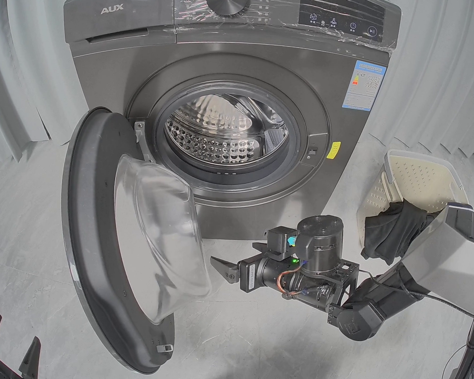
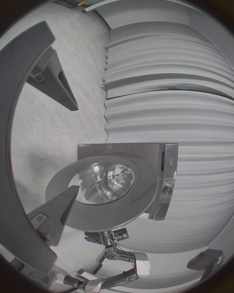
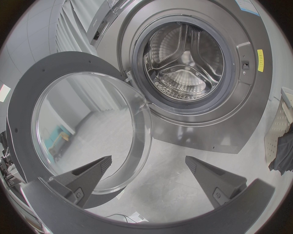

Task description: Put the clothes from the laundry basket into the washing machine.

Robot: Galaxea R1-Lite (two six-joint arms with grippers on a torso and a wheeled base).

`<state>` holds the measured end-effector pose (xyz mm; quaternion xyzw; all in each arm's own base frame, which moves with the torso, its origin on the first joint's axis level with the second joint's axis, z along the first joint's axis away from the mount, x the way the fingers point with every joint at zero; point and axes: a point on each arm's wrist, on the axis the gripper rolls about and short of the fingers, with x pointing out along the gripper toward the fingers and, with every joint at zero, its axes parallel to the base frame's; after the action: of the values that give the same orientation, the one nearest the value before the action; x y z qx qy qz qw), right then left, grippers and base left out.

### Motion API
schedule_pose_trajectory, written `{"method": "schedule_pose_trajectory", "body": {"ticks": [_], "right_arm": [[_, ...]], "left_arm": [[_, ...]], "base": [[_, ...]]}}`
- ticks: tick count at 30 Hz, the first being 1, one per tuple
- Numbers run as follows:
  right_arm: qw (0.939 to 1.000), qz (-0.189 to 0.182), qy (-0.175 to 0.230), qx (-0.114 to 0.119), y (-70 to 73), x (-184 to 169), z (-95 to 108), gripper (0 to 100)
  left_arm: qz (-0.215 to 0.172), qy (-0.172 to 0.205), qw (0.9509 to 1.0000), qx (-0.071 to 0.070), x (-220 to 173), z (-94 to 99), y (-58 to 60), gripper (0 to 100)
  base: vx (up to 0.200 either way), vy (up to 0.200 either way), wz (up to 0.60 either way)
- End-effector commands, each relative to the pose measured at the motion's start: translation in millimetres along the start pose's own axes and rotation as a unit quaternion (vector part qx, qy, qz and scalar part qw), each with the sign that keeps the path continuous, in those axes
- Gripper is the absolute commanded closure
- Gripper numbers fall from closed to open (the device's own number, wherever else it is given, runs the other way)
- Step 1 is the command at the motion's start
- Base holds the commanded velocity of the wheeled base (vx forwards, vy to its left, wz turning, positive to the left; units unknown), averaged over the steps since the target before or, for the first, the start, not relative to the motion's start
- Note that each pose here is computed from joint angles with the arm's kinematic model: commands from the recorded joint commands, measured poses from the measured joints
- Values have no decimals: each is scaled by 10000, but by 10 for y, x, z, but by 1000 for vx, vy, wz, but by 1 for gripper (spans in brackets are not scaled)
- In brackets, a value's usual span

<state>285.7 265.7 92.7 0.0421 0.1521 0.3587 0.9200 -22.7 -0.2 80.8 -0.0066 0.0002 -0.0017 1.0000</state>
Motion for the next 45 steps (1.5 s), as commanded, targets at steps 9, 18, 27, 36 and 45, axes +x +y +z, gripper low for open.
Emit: {"method": "schedule_pose_trajectory", "body": {"ticks": [9, 18, 27, 36, 45], "right_arm": [[9998, 204, 43, -51, 75, 275, -91, 0], [9987, 479, -159, -80, 297, 427, -61, 0], [9983, 445, -370, -76, 242, 522, 48, 0], [9969, 642, -440, -110, 395, 737, -23, 0], [9950, 887, -435, -130, 734, 1078, -136, 0]], "left_arm": [[2, 21, 10000, -3, 3, -52, 1, 0], [2, 21, 10000, -3, 3, -52, 1, 0], [2, 21, 10000, -3, 3, -52, 1, 0], [2, 21, 10000, -3, 3, -52, 1, 0], [2, 21, 10000, -3, 3, -52, 1, 0]], "base": [[0, 0, 0], [0, 0, 0], [0, 0, 0], [0, 0, 0], [0, 0, 0]]}}
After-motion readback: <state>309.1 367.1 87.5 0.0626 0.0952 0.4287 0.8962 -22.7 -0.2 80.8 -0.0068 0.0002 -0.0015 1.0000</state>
